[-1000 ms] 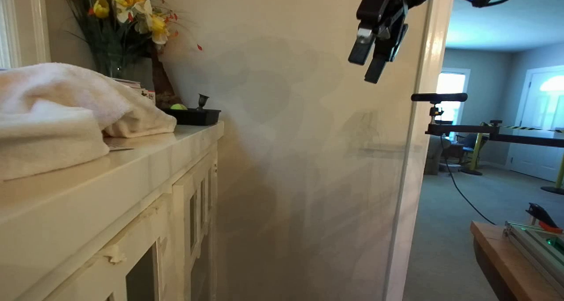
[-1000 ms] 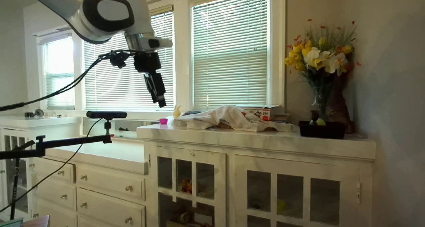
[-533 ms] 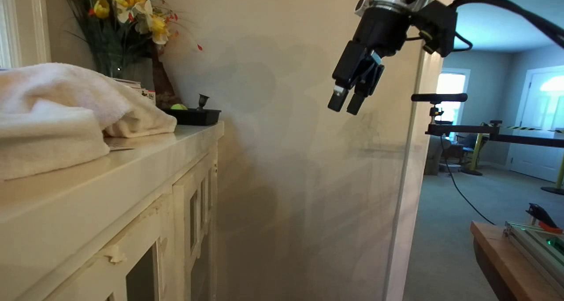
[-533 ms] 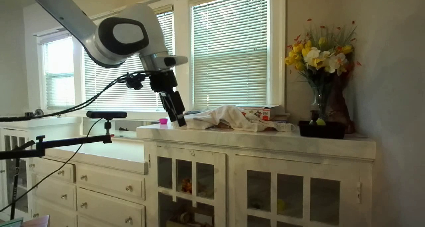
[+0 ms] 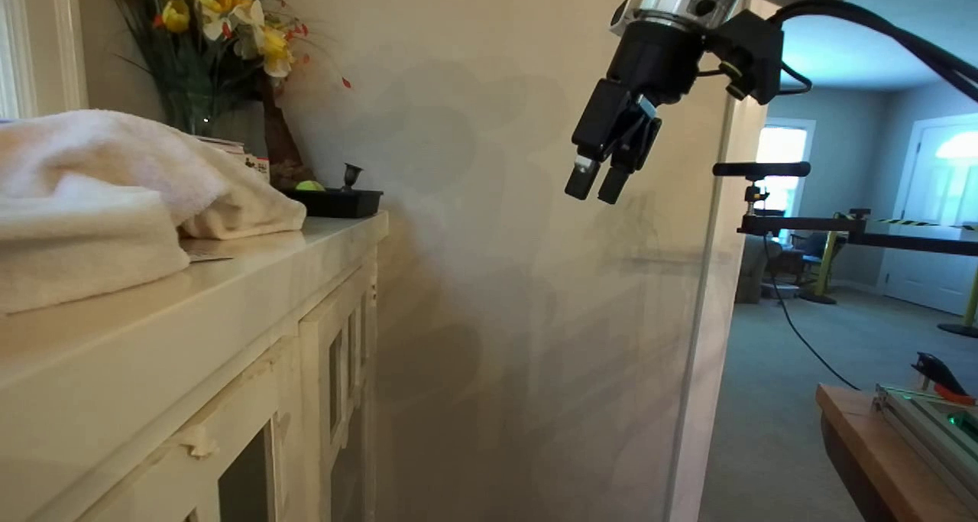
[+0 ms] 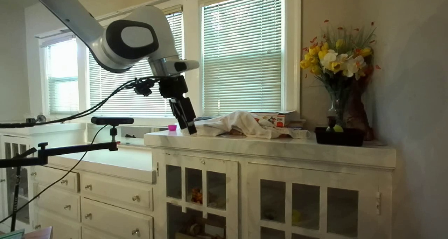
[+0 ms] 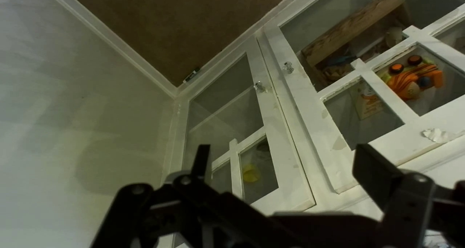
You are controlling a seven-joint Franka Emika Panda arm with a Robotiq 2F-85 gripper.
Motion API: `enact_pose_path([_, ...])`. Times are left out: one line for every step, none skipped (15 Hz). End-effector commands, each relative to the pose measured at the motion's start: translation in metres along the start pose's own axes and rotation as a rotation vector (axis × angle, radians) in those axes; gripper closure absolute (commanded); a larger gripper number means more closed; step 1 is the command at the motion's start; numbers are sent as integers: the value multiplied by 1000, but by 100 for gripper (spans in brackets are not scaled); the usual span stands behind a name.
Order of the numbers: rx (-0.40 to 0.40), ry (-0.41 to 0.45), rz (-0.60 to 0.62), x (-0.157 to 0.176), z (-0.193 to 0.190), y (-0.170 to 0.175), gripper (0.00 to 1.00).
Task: Open the right side of the bottom cabinet drawer
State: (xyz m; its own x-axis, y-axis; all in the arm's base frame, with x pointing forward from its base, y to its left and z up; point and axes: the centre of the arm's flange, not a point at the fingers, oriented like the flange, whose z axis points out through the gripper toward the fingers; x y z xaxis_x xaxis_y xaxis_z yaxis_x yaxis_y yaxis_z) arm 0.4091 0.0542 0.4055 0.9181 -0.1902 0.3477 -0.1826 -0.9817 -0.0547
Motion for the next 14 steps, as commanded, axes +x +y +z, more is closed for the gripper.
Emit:
enact_pose_path([0, 0, 0, 0, 0, 0, 0])
enact_pose_path([-7, 23, 14, 2, 10, -1, 0])
enact_pose_path([3, 46, 23, 6, 22, -2, 0])
enact_pose_path([4, 71, 32, 9, 30, -2, 0])
enact_pose_path([13, 106, 32, 12, 40, -1, 0])
enact_pose_path([11, 159, 17, 17, 52, -1, 0])
enact_pose_path([17, 192, 10, 23, 61, 0, 0])
enact_pose_path([23, 220, -5, 30, 73, 0, 0])
enact_pose_path([25, 242, -18, 33, 81, 2, 0])
enact_pose_path([28, 257, -33, 38, 91, 2, 0])
enact_pose_path([32, 268, -46, 44, 103, 2, 0])
enact_pose_path([35, 277, -65, 49, 113, 3, 0])
enact_pose_path([40, 287, -86, 56, 120, 3, 0])
enact_pose_path([43, 295, -102, 61, 126, 3, 0])
